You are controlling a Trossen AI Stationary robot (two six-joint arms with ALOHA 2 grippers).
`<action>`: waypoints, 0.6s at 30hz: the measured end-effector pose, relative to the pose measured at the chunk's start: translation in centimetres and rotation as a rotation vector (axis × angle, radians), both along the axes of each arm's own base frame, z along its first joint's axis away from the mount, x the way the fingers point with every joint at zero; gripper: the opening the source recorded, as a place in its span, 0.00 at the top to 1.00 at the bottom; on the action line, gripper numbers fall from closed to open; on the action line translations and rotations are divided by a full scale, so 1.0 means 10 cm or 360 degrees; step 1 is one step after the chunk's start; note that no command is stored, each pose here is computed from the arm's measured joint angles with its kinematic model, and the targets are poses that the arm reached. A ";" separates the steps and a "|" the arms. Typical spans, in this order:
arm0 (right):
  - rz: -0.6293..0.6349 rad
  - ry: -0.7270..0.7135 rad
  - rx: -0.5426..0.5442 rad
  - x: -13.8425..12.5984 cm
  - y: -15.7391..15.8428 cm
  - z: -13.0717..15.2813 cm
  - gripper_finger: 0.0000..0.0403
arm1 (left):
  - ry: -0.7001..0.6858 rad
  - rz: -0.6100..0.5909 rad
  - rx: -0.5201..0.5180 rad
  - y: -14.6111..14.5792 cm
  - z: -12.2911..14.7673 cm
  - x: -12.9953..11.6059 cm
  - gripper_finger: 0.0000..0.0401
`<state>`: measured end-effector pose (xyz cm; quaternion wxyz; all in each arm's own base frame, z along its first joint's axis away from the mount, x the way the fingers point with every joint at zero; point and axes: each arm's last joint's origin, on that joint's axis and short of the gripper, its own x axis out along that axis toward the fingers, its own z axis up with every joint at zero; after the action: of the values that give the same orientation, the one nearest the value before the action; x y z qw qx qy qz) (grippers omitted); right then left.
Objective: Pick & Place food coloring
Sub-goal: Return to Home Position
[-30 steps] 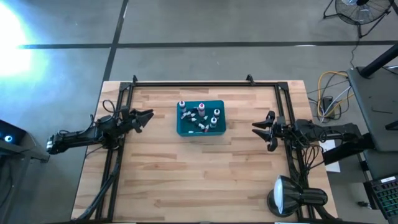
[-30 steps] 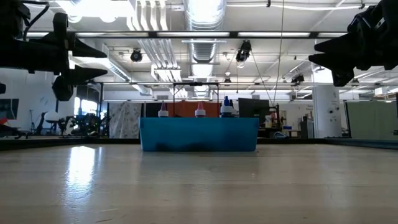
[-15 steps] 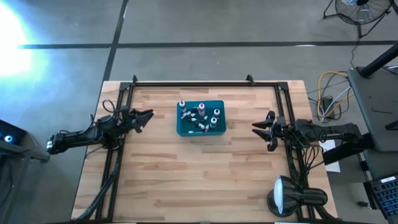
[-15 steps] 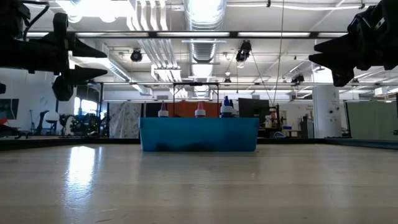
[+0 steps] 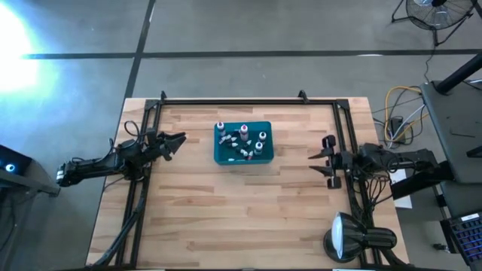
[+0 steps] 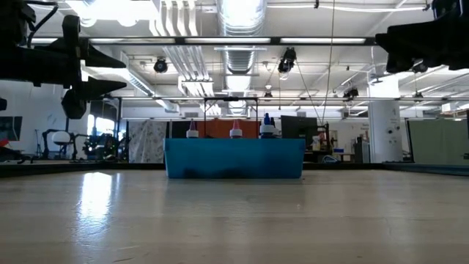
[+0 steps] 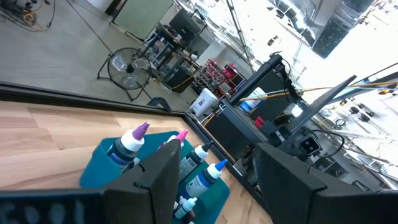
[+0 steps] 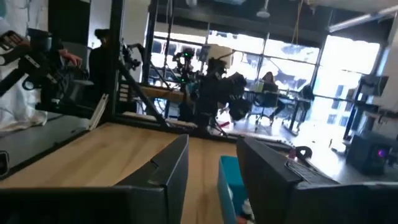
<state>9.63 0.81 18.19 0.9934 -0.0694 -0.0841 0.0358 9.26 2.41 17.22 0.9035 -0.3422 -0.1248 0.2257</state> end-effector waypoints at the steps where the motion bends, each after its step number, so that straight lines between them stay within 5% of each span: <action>1: 0.0004 0.0009 0.0022 0.00 0.00 0.00 0.68 | 0.0000 0.0000 0.0000 0.00 0.00 0.00 0.55; 18: 0.0025 0.0258 0.0079 0.01 0.00 -0.15 0.68 | 0.0012 -0.0001 -0.0002 0.00 0.00 0.01 0.55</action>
<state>9.77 0.86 16.68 0.9980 -0.0409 -0.0048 0.0469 9.31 2.41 17.23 0.9039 -0.3419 -0.1211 0.2269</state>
